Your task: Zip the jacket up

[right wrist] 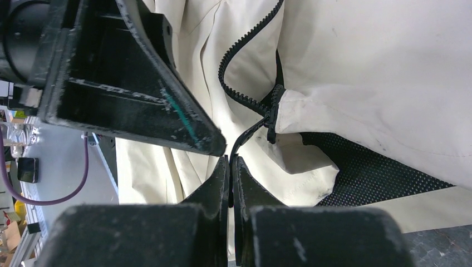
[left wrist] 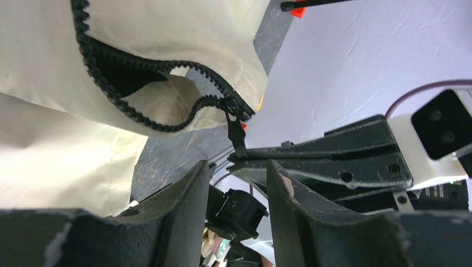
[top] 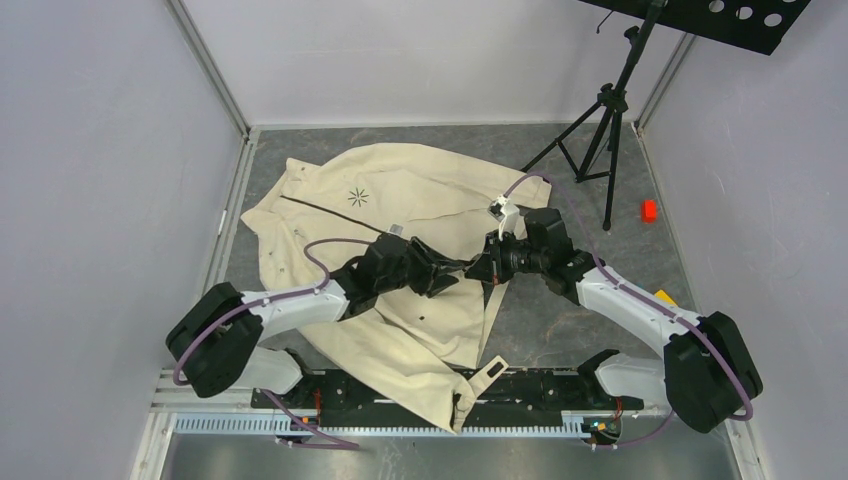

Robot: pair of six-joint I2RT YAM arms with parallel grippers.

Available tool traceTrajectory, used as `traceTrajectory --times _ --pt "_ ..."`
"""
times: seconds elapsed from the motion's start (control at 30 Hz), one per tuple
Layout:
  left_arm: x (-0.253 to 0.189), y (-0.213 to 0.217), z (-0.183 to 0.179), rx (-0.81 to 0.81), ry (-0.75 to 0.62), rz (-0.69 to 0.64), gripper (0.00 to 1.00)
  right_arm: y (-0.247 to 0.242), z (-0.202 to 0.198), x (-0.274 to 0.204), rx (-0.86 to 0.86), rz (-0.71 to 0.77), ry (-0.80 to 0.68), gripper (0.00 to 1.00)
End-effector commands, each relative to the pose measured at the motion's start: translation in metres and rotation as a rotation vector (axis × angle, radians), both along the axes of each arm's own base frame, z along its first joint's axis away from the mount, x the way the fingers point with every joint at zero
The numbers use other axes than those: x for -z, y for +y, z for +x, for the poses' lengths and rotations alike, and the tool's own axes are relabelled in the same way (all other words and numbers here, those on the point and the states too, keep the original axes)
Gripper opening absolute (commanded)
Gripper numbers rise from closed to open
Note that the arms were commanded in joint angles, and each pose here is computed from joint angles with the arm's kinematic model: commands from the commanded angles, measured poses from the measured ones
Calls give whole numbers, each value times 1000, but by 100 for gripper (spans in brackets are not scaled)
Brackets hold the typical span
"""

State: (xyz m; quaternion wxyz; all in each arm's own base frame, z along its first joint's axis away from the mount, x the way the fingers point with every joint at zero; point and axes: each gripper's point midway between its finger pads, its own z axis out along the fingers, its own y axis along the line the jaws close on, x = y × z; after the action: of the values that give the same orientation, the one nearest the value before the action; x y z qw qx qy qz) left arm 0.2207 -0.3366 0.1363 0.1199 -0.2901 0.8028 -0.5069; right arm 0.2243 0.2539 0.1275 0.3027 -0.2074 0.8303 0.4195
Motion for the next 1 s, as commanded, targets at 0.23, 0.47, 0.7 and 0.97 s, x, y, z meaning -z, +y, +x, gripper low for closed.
traceTrajectory --times 0.23,0.47,0.7,0.97 --pt "-16 -13 29 -124 58 -123 41 9 6 -24 -31 47 -79 0" --pt "-15 -19 29 -113 83 -159 35 10 5 -19 -33 42 -75 0" --pt "-13 -19 26 -111 99 -172 32 12 5 -19 -32 48 -75 0" --pt "-10 -15 22 -105 81 -178 2 1 13 -18 12 -35 -123 19"
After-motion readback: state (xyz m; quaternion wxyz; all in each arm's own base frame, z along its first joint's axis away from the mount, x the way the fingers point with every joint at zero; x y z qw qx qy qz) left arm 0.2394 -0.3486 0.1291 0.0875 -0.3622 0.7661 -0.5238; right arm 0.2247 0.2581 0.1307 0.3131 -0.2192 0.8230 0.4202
